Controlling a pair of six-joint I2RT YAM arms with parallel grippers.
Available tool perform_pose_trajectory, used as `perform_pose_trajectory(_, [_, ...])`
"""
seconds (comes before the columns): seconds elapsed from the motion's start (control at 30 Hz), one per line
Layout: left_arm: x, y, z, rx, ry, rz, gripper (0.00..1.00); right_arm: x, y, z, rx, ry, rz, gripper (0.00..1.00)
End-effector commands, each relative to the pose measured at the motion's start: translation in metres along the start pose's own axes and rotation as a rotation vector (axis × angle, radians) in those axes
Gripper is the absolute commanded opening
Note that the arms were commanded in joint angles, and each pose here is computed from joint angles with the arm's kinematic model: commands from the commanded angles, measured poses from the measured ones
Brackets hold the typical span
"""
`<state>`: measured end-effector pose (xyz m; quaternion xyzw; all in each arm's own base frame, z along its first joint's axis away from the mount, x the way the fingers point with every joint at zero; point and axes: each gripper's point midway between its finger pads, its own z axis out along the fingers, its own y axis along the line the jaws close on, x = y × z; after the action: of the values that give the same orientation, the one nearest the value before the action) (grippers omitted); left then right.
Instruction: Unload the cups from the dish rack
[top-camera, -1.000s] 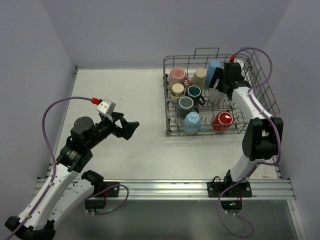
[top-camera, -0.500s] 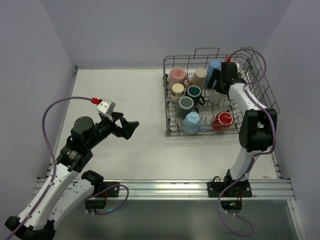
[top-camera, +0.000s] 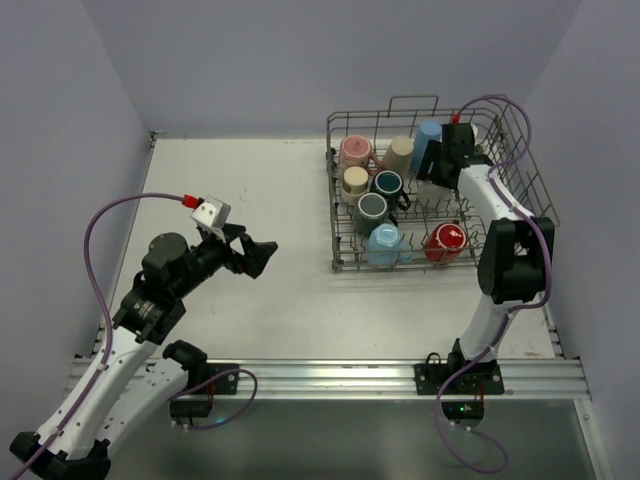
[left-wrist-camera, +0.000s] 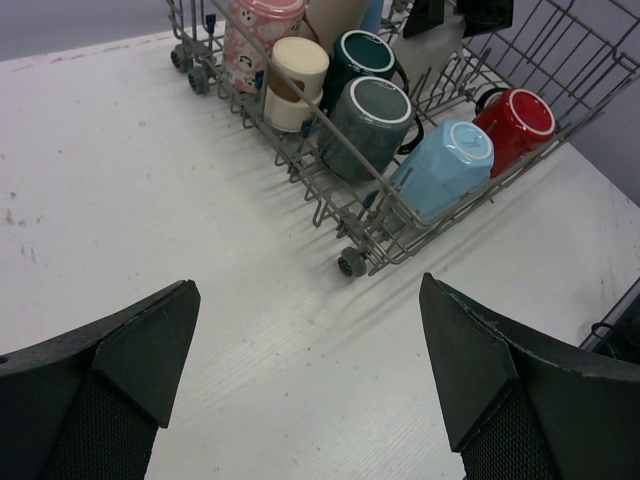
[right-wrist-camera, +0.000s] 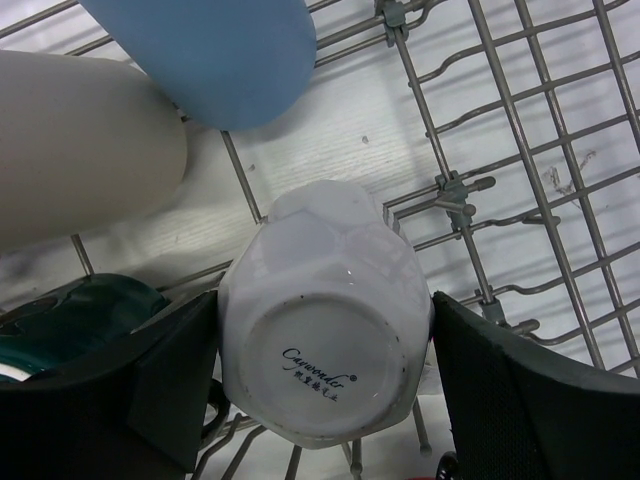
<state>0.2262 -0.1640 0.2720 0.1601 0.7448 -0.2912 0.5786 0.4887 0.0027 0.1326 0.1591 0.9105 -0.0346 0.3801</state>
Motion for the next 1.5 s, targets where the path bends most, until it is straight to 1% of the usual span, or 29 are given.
perform_pose_trajectory(0.0, [-0.007, 0.001, -0.001, -0.006, -0.016, 0.035, 1.0, -0.049, 0.001, -0.03, -0.004, -0.133, 0.005, 0.45])
perform_pose_trajectory(0.03, [-0.006, 0.001, -0.001, -0.008, -0.015, 0.035, 1.0, -0.05, 0.0, -0.032, -0.003, -0.136, 0.007, 0.43])
perform_pose_trajectory(0.07, [-0.007, 0.002, -0.001, -0.011, -0.017, 0.035, 1.0, -0.054, 0.0, -0.037, -0.009, -0.15, 0.011, 0.34])
perform_pose_trajectory(0.17, [-0.007, 0.002, 0.0, -0.013, -0.016, 0.033, 1.0, -0.067, 0.004, -0.051, -0.035, -0.193, 0.034, 0.27])
perform_pose_trajectory(0.23, [-0.006, 0.002, 0.0, -0.015, -0.013, 0.031, 1.0, -0.075, 0.006, -0.059, -0.051, -0.215, 0.044, 0.25])
perform_pose_trajectory(0.47, [-0.005, 0.002, 0.005, -0.011, -0.002, 0.01, 1.0, -0.1, 0.011, -0.092, -0.126, -0.282, 0.112, 0.25])
perform_pose_trajectory(0.6, [-0.001, -0.005, 0.016, 0.036, 0.034, -0.009, 1.0, -0.109, 0.012, -0.115, -0.171, -0.324, 0.158, 0.25])
perform_pose_trajectory(0.63, [-0.001, -0.007, 0.017, 0.047, 0.04, -0.023, 1.0, -0.115, 0.01, -0.127, -0.183, -0.352, 0.17, 0.25])
perform_pose_trajectory(0.73, [-0.005, -0.016, 0.023, 0.092, 0.054, -0.053, 1.0, -0.116, 0.01, -0.139, -0.237, -0.368, 0.211, 0.24])
perform_pose_trajectory(0.8, [-0.013, -0.027, 0.027, 0.144, 0.046, -0.074, 1.0, -0.113, 0.019, -0.15, -0.324, -0.376, 0.252, 0.24])
perform_pose_trajectory(0.83, [-0.018, -0.032, 0.028, 0.167, 0.038, -0.11, 1.0, -0.112, 0.021, -0.152, -0.348, -0.376, 0.271, 0.24])
perform_pose_trajectory(0.87, [-0.025, -0.044, 0.028, 0.226, 0.028, -0.125, 1.0, -0.105, 0.025, -0.155, -0.383, -0.366, 0.283, 0.24])
perform_pose_trajectory(0.9, [-0.035, -0.05, 0.033, 0.263, 0.004, -0.139, 0.98, -0.113, 0.019, -0.158, -0.408, -0.385, 0.34, 0.24])
perform_pose_trajectory(0.93, [-0.04, -0.057, 0.035, 0.29, 0.0, -0.193, 0.97, -0.111, 0.024, -0.163, -0.47, -0.372, 0.354, 0.24])
perform_pose_trajectory(0.97, [-0.048, -0.066, 0.035, 0.339, -0.01, -0.212, 0.96, -0.105, 0.026, -0.165, -0.503, -0.361, 0.375, 0.24])
perform_pose_trajectory(1.0, [-0.063, -0.073, 0.041, 0.381, -0.052, -0.252, 0.95, -0.112, 0.03, -0.172, -0.557, -0.377, 0.423, 0.24])
perform_pose_trajectory(1.03, [-0.066, -0.076, 0.045, 0.4, -0.054, -0.282, 0.94, -0.11, 0.036, -0.179, -0.624, -0.363, 0.434, 0.24])
perform_pose_trajectory(1.07, [-0.073, -0.081, 0.047, 0.432, -0.063, -0.299, 0.93, -0.104, 0.038, -0.18, -0.65, -0.348, 0.453, 0.24])
perform_pose_trajectory(1.1, [-0.078, -0.084, 0.057, 0.462, -0.079, -0.316, 0.92, -0.11, 0.044, -0.19, -0.708, -0.362, 0.488, 0.24])
perform_pose_trajectory(1.13, [-0.08, -0.087, 0.061, 0.478, -0.067, -0.374, 0.92, -0.108, 0.048, -0.195, -0.745, -0.353, 0.501, 0.24])
perform_pose_trajectory(1.17, [-0.087, -0.093, 0.064, 0.505, -0.072, -0.387, 0.91, -0.098, 0.053, -0.196, -0.795, -0.326, 0.503, 0.24])
perform_pose_trajectory(1.2, [-0.086, -0.093, 0.078, 0.512, -0.06, -0.417, 0.91, -0.106, 0.058, -0.212, -0.862, -0.357, 0.527, 0.24])
perform_pose_trajectory(1.23, [-0.087, -0.094, 0.084, 0.515, -0.053, -0.426, 0.91, -0.101, 0.062, -0.215, -0.898, -0.345, 0.534, 0.24])
perform_pose_trajectory(1.27, [-0.097, -0.101, 0.09, 0.525, -0.07, -0.424, 0.91, -0.091, 0.066, -0.216, -0.935, -0.309, 0.537, 0.24])
perform_pose_trajectory(1.33, [-0.092, -0.101, 0.113, 0.512, -0.044, -0.44, 0.91, -0.092, 0.07, -0.229, -1.007, -0.316, 0.568, 0.24])
perform_pose_trajectory(1.37, [-0.094, -0.105, 0.127, 0.513, -0.036, -0.442, 0.9, -0.081, 0.073, -0.229, -1.045, -0.267, 0.589, 0.24])
perform_pose_trajectory(1.4, [-0.095, -0.106, 0.134, 0.511, -0.033, -0.44, 0.9, -0.082, 0.076, -0.235, -1.083, -0.276, 0.586, 0.25])
perform_pose_trajectory(1.43, [-0.107, -0.109, 0.14, 0.518, -0.051, -0.434, 0.88, -0.08, 0.078, -0.239, -1.11, -0.268, 0.588, 0.25])
perform_pose_trajectory(1.47, [-0.107, -0.11, 0.147, 0.516, -0.047, -0.434, 0.86, -0.072, 0.079, -0.236, -1.129, -0.241, 0.599, 0.25])
